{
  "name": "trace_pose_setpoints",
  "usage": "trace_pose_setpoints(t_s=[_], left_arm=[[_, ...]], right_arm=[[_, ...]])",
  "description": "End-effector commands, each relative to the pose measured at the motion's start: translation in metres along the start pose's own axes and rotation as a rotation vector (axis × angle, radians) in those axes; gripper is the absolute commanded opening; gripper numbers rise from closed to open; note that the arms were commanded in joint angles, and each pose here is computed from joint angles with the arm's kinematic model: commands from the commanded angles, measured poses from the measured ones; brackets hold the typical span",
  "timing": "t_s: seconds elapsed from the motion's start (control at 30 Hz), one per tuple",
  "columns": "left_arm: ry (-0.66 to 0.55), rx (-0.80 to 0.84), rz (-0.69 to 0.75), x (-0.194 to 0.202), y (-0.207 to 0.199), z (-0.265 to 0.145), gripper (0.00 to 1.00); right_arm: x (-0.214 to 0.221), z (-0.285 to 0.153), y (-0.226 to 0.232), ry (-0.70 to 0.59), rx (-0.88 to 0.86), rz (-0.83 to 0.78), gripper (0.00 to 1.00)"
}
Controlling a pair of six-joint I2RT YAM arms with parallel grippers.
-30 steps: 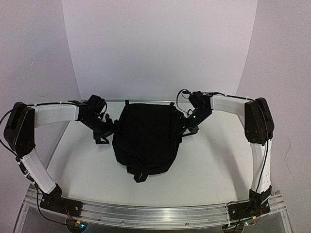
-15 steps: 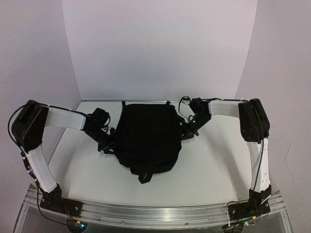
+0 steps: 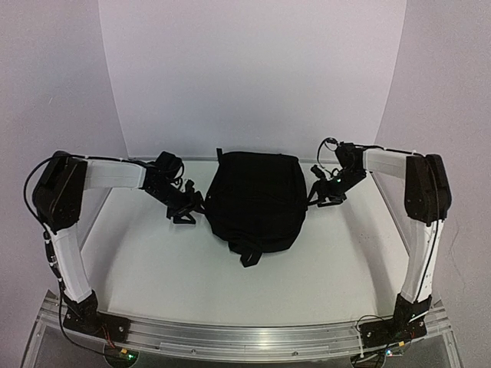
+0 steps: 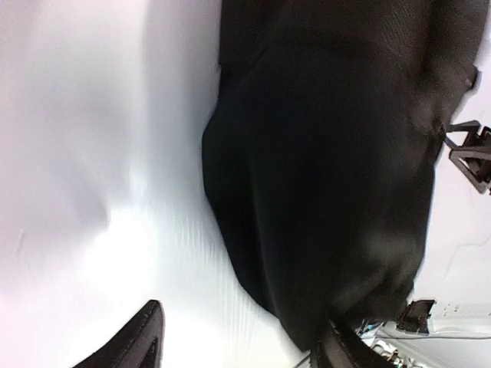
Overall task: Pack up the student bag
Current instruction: Adjust the student bag at the center of the board.
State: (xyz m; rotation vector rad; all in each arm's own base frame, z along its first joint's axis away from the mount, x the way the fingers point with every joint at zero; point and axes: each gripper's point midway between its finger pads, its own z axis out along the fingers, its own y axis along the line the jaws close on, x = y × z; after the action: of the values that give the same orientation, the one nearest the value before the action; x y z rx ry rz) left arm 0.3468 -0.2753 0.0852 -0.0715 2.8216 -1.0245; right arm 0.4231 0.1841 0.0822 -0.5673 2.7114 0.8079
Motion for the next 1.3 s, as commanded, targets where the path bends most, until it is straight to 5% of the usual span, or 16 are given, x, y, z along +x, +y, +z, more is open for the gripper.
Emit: trace_pose_setpoints(t_s=[0.0, 0.23, 0.4, 0.63, 0.87, 0.93, 1.13, 1.27], left_arm=[[-0.065, 0.078, 0.185, 0.042, -0.036, -0.056, 0.69], [-0.002, 0.199, 0.389, 0.12, -0.059, -0.022, 0.67], [0.12, 0.172, 0.47, 0.15, -0.07, 0.034, 0.64], [0.109, 0.183, 0.55, 0.154, -0.091, 0.095, 0.66], [0.012, 0.225, 0.614, 0.135, -0.114, 0.113, 0.64], [-0.012, 0.212, 0.635, 0.136, -0.119, 0.115, 0.57], [-0.109, 0.252, 0.713, 0.134, -0.176, 0.076, 0.05], [-0.129, 0.206, 0.974, 0.164, -0.248, 0.03, 0.0]], right_arm=[[0.039, -0.052, 0.066, -0.039, -0.078, -0.211, 0.65], [0.085, -0.028, 0.123, -0.053, -0.072, -0.475, 0.65], [0.093, -0.008, 0.119, -0.002, -0.059, -0.449, 0.64], [0.088, -0.005, 0.113, 0.002, -0.028, -0.39, 0.62], [0.089, -0.016, 0.111, -0.009, 0.008, -0.396, 0.62], [0.088, -0.019, 0.111, -0.015, 0.02, -0.406, 0.62], [0.086, -0.029, 0.113, -0.028, 0.041, -0.417, 0.6], [0.088, -0.037, 0.112, -0.042, 0.056, -0.427, 0.6]])
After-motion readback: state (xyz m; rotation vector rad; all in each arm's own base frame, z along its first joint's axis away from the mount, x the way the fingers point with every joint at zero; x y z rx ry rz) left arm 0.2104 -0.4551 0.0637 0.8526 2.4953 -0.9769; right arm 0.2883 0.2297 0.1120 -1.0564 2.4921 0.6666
